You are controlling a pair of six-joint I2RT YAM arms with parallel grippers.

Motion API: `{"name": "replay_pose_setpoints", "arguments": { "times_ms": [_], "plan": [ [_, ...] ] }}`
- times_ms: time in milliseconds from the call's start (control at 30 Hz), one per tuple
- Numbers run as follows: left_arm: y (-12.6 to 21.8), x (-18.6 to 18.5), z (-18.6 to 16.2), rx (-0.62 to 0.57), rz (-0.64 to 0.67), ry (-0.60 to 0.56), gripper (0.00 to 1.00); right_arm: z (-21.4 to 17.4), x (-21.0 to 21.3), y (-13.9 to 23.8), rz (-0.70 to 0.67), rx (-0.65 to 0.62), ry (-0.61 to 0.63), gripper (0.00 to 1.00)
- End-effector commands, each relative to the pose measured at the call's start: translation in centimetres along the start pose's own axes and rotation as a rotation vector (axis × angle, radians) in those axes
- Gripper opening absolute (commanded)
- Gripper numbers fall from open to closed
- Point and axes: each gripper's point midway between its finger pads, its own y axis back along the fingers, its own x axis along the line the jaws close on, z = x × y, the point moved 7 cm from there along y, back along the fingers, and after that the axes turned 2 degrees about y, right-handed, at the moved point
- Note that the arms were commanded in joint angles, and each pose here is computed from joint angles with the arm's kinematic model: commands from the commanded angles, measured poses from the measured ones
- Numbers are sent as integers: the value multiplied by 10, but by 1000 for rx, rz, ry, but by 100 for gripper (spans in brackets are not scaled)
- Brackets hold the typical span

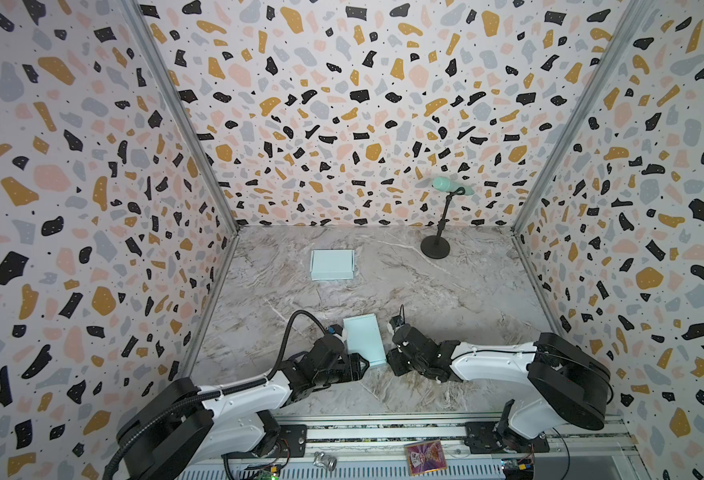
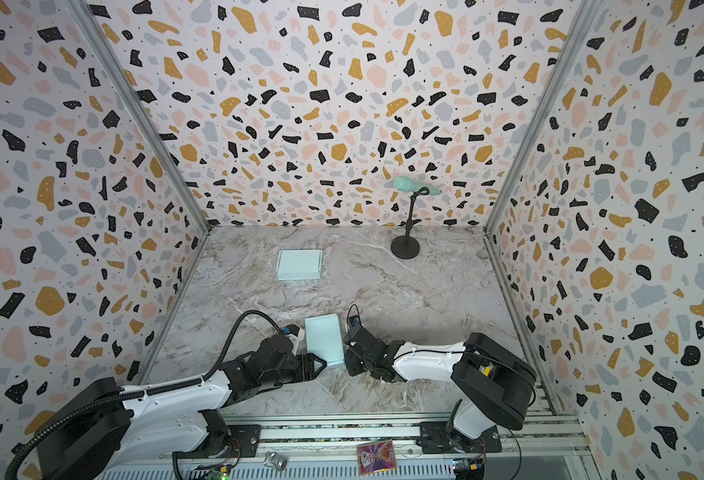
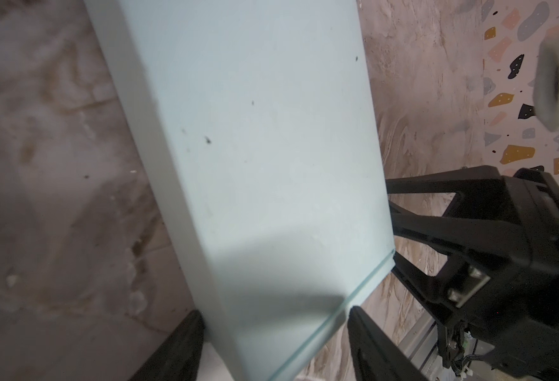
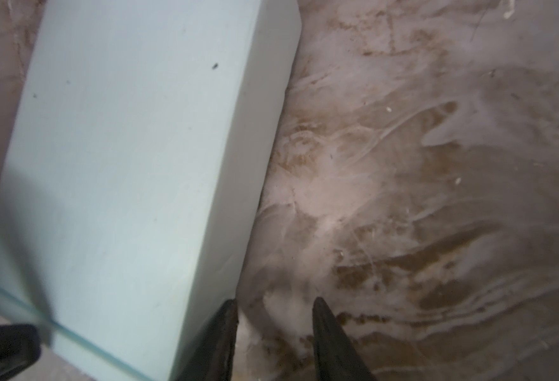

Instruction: Fold the paper box

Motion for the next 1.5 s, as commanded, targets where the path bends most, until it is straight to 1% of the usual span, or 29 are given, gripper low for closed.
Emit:
{"name": "replay_pose_setpoints", "arguments": {
  "times_ms": [0, 133, 267, 367, 433, 467, 500, 567, 700, 767, 900, 1067, 1267, 1467],
  "plan": [
    [6, -31, 14, -61, -140, -29, 69, -5, 15, 8, 69, 30, 27, 40],
    [8, -25, 17, -88, -124, -15, 69, -10, 3, 15, 65, 16, -1, 41],
    [10, -18, 17, -80, -88, -12, 72, -9, -2, 21, 58, 5, -4, 43],
    [14, -14, 17, -84, -61, -24, 76, -2, -3, 27, 56, -23, 13, 45],
    [17, -11, 16, -82, -36, -35, 77, 10, -6, 32, 48, -51, 39, 47],
    [18, -11, 17, -78, -20, -80, 78, 17, -7, 36, 47, -68, 57, 49],
    [20, -11, 16, -72, -1, -99, 78, 25, -9, 39, 55, -87, 72, 51],
    [26, -9, 15, -58, 38, -139, 79, 45, -11, 44, 101, -119, 109, 58],
    [37, -13, 9, -26, 67, -218, 80, 87, -20, 51, 198, -172, 146, 67],
    [37, -14, 3, 5, 65, -235, 80, 108, -22, 51, 229, -182, 164, 77],
    [29, -19, -11, 54, 17, -239, 78, 136, -23, 39, 264, -165, 197, 81],
    [20, -32, -19, 65, -33, -247, 74, 152, -21, 9, 303, -104, 210, 84],
    [10, -32, -21, 58, -39, -230, 70, 152, -21, -19, 341, -49, 209, 84],
    [4, -37, -13, 33, -7, -247, 67, 144, -23, -31, 372, -13, 199, 82]
  ]
}}
